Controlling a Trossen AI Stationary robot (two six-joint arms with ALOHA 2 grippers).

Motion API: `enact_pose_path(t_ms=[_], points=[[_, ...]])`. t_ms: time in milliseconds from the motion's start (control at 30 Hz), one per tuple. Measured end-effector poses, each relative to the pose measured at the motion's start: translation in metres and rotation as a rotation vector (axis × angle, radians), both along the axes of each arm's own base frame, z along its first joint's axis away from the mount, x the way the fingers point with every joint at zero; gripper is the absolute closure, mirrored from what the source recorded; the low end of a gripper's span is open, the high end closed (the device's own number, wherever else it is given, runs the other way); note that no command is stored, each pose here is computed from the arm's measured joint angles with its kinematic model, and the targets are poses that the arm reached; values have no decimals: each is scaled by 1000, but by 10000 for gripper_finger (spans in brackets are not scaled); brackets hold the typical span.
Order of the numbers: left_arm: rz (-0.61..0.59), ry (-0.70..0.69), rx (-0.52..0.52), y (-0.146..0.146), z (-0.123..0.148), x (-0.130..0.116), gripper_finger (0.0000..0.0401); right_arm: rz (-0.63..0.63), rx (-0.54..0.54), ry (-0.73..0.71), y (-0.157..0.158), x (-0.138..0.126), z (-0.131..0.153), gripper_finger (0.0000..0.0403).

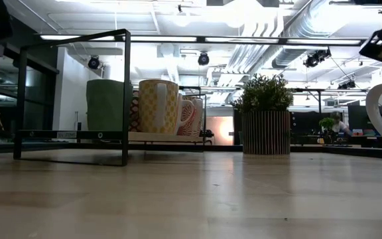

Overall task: Place coffee mugs
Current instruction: Put the dark blue cup on the shelf

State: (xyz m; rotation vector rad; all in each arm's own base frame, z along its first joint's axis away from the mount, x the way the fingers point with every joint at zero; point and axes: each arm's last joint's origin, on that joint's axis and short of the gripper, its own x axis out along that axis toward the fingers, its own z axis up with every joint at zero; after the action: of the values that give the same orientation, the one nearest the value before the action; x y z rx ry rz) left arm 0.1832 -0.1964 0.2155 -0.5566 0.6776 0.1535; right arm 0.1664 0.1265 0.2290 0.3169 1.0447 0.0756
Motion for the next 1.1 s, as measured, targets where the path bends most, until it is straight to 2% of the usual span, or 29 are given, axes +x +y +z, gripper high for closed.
enact_pose_path(t_ms=[400, 500, 733, 833, 967, 1100], points=[[-1, 0, 0, 0, 0, 0, 394, -3, -22, 70, 10, 12, -19, 308], [0, 0, -1, 0, 0, 0, 394, -17, -7, 116, 14, 15, -27, 308], [-1, 0, 0, 0, 0, 0, 394, -64, 25, 109, 18, 27, -36, 311], [-1, 0, -1, 0, 0, 0, 394, -95, 28, 145, 15, 30, -41, 334], [-1, -3, -4, 0, 0, 0, 394, -143, -5, 159, 6, 35, -43, 390], [-1, -9, -12, -1, 1, 1, 394, -215, -69, 93, -12, 43, -37, 397]])
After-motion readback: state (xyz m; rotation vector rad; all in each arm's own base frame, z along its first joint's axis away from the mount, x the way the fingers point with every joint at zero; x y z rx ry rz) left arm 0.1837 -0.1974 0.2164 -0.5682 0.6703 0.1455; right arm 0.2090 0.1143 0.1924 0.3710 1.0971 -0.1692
